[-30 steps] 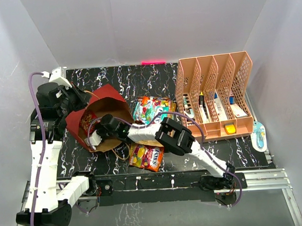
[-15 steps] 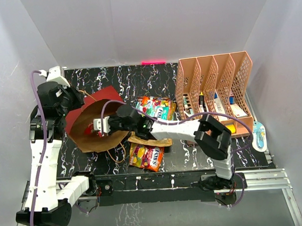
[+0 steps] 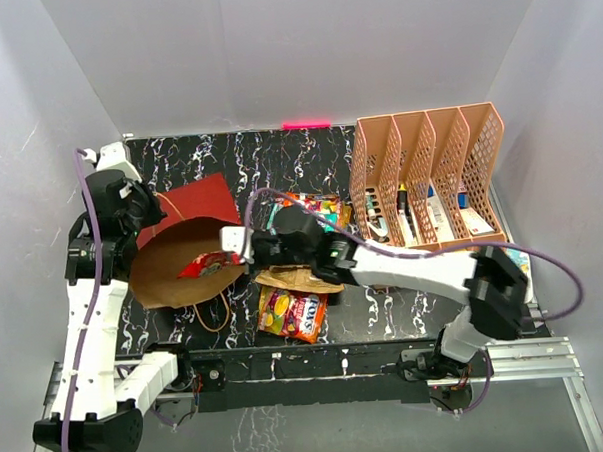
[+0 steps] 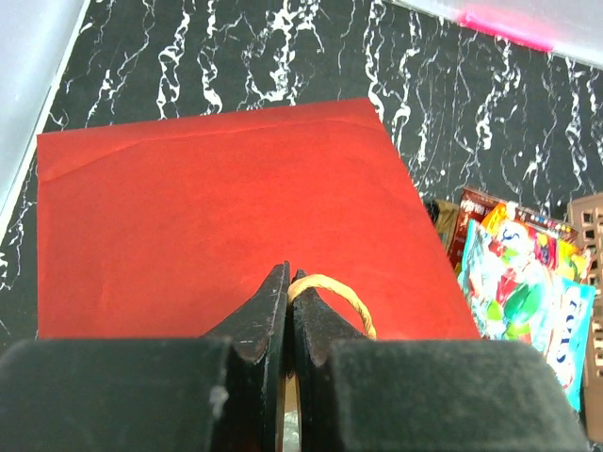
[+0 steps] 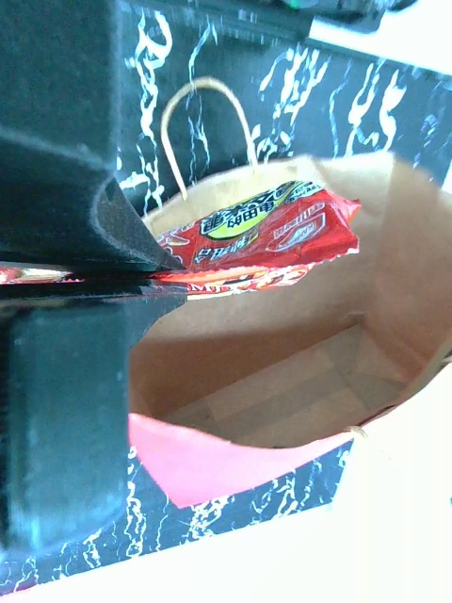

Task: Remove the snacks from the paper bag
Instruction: Take out the snack from the paper bag, then adjust the paper bag at the center of the board.

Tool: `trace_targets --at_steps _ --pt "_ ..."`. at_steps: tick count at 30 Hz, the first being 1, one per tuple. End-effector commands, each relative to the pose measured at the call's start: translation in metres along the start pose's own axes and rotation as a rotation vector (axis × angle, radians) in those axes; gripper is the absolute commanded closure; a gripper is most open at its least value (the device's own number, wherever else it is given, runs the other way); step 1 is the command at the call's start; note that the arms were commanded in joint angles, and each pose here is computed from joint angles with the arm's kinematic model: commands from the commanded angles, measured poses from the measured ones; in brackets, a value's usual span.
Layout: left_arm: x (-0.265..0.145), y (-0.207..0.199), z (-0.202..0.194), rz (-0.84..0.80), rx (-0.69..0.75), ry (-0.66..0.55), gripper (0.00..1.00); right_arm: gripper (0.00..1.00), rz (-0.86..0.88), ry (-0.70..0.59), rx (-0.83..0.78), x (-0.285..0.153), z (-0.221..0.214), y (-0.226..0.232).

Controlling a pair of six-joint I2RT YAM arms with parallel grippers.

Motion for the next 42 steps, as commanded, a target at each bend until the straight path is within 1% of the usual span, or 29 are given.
trace_targets --at_steps 1,4,7,10,13,15,19,21,24,28,30,33,36,38,40,41,42 --pt "-0.006 -0.014 0.031 -0.010 -0.067 -0.070 1.00 0.93 -0.022 -0.124 0.057 -0.059 0.059 -0.012" --pt "-0.006 -0.026 0.037 -0.041 -0.117 -0.042 1.00 0.93 -0.047 -0.107 0.080 -0.090 0.061 -0.008" --pt "-0.012 -0.038 0.046 -0.047 -0.212 -0.015 1.00 0.93 -0.071 -0.085 0.087 -0.116 0.059 -0.004" --pt "-0.016 -0.041 0.058 0.017 -0.362 -0.003 1.00 0.93 -0.094 -0.083 0.097 -0.138 0.060 -0.001" --pt "-0.015 -0.060 0.065 -0.031 -0.462 0.029 1.00 0.93 -0.102 -0.102 0.119 -0.151 0.065 0.002" --pt "-0.006 -0.065 0.065 -0.033 -0.502 0.050 1.00 0.93 -0.102 -0.115 0.148 -0.157 0.069 0.002" --pt "0.009 -0.071 0.065 -0.026 -0.524 0.083 1.00 0.93 -0.135 -0.147 0.193 -0.168 0.074 0.002" --pt "0.017 -0.063 0.065 0.000 -0.511 0.072 1.00 0.93 -0.147 -0.149 0.213 -0.171 0.073 0.004" --pt "0.030 -0.041 0.062 0.042 -0.494 0.065 1.00 0.93 -0.151 -0.140 0.237 -0.177 0.070 0.007" --pt "0.041 0.008 0.054 0.112 -0.521 0.083 1.00 0.93 -0.169 -0.127 0.270 -0.185 0.068 0.008" --pt "0.043 0.031 0.050 0.193 -0.498 0.062 1.00 0.93 -0.177 -0.142 0.276 -0.191 0.072 0.007" --pt "0.044 0.045 0.044 0.245 -0.468 0.034 1.00 0.93 -0.182 -0.142 0.280 -0.195 0.069 0.010" --pt "0.046 0.050 0.038 0.265 -0.464 0.034 0.99 0.93 -0.196 -0.102 0.309 -0.192 0.049 0.022" --pt "0.045 0.050 0.038 0.264 -0.461 0.032 0.90 0.93 -0.195 -0.095 0.343 -0.188 0.041 0.028" --pt "0.038 0.050 0.044 0.264 -0.454 0.007 0.75 0.93 -0.188 -0.090 0.391 -0.181 0.034 0.034" --pt "0.034 0.050 0.047 0.262 -0.449 -0.009 0.65 0.93 -0.182 -0.087 0.412 -0.177 0.031 0.038" --pt "0.030 0.048 0.051 0.255 -0.444 -0.023 0.59 0.93 -0.176 -0.099 0.419 -0.172 0.029 0.041"
Point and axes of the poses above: each gripper's point midway between its finger pads, its own x axis out along the fingers, its own y axis along the line the jaws close on, z = x × y, the point moved 1 cm from there along -x, back along the fingers, and after that the axes turned 13 degrees about -x, right-handed, at the moved point
